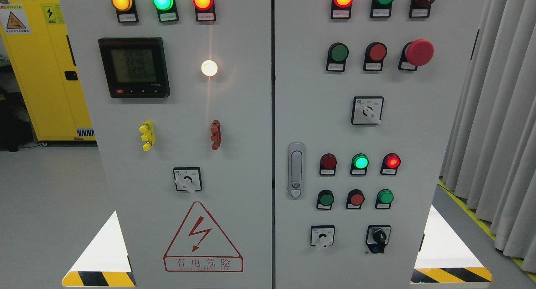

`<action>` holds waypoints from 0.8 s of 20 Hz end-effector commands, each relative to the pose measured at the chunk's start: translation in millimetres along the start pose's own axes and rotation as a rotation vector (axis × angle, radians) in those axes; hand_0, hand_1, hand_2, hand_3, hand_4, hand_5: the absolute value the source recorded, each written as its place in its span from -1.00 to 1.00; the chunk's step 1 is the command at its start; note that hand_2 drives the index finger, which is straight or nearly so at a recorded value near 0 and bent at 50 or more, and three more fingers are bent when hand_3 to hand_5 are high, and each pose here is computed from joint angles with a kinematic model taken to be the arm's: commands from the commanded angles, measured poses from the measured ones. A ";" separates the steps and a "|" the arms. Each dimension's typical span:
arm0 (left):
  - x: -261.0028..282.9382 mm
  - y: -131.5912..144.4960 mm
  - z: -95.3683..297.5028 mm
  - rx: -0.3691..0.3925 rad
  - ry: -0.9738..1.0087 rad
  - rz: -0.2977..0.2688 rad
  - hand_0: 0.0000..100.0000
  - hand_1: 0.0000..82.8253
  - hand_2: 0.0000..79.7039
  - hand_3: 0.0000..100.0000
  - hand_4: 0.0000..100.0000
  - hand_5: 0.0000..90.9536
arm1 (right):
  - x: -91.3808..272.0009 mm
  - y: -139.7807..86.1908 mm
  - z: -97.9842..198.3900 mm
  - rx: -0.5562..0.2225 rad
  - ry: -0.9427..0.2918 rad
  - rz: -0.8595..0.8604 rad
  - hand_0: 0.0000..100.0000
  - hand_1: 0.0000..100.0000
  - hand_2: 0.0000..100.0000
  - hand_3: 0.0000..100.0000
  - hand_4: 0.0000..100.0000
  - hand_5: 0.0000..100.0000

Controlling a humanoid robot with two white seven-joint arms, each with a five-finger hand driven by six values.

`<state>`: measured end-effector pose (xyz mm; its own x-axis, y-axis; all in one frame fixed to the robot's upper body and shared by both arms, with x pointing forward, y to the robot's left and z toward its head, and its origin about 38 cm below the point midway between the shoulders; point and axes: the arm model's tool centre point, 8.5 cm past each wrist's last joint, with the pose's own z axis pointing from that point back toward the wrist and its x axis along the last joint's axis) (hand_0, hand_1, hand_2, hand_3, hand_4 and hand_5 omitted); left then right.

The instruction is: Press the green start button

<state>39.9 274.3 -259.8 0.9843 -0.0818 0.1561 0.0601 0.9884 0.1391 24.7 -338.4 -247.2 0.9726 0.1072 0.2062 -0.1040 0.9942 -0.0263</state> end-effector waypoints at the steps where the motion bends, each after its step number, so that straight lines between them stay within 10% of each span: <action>1: 6.3 -21.2 0.3 -0.034 -0.019 0.007 -0.76 0.34 -1.00 -1.00 -1.00 -1.00 | 92.7 10.5 16.7 -0.053 -0.286 0.228 -0.71 -0.26 -1.00 -1.00 -1.00 -1.00; 16: 2.7 -60.7 4.9 -0.095 -0.010 0.011 -0.76 0.34 -1.00 -1.00 -1.00 -1.00 | 85.5 8.7 16.2 -0.091 -0.259 0.260 -0.69 -0.24 -1.00 -1.00 -1.00 -1.00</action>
<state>16.6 236.5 -263.3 0.9895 -0.0722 0.1255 0.0629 0.9951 0.0767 81.0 -321.8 -225.2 0.8604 0.3612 0.3594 -0.3228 0.9321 -0.1642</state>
